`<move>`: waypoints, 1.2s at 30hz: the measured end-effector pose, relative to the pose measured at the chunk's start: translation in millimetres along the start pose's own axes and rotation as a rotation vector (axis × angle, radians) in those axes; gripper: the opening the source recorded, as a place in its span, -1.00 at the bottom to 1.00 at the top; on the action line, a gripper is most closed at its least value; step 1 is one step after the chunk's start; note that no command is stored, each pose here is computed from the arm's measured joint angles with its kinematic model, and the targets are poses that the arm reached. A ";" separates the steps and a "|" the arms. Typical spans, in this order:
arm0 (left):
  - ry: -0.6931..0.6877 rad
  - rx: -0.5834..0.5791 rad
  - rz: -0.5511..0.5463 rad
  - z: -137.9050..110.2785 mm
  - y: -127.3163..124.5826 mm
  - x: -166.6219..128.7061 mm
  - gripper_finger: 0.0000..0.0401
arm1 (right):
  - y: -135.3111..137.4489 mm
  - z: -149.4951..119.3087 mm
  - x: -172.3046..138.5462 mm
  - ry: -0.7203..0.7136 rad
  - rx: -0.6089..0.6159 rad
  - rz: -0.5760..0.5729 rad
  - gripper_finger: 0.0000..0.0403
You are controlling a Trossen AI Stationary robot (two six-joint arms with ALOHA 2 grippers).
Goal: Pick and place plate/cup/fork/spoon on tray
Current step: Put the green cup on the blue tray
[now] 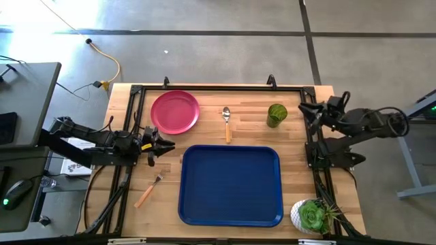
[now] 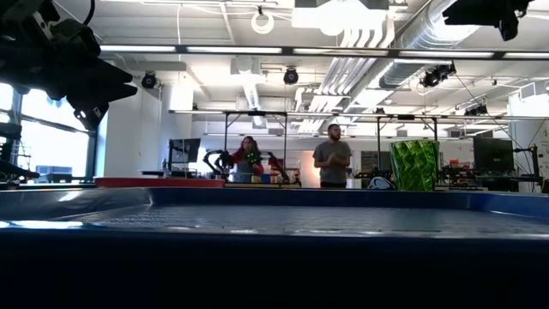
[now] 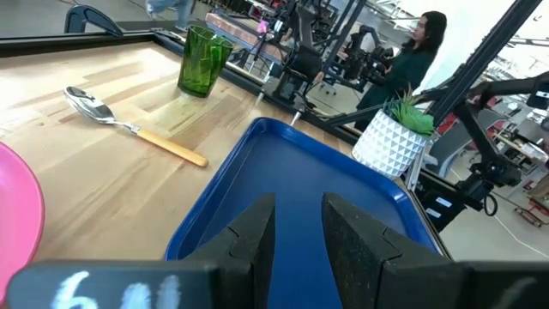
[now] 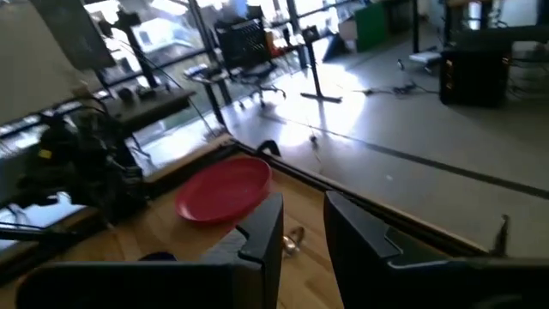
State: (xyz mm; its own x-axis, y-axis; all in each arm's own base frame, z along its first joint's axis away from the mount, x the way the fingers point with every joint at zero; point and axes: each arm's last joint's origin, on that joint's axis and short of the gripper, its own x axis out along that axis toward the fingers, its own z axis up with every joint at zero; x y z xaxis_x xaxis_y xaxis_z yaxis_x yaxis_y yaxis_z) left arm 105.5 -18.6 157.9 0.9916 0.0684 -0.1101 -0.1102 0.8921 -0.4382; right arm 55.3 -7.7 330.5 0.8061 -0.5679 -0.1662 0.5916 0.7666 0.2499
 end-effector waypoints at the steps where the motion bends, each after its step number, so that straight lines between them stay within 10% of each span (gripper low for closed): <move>1: 0.000 0.000 0.000 0.0 0.0 0.0 -0.55 | 1.8 3.3 0.2 0.023 -0.002 -0.015 -0.61; 26: 0.000 0.000 0.000 0.0 0.0 0.0 -0.55 | 38.2 -2.8 92.8 0.736 0.076 -0.403 -0.61; 36: 0.000 0.000 0.000 0.0 0.0 0.0 -0.55 | 31.7 -11.3 143.9 0.822 0.029 -0.356 -0.61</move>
State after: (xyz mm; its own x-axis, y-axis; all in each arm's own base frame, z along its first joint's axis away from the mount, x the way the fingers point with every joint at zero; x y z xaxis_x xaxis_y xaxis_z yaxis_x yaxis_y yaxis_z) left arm 105.5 -18.6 157.9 0.9916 0.0683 -0.1101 -0.1101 0.8920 -0.4384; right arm 190.3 -61.7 303.8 0.3373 -0.3676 -0.8667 0.8170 0.5717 0.0754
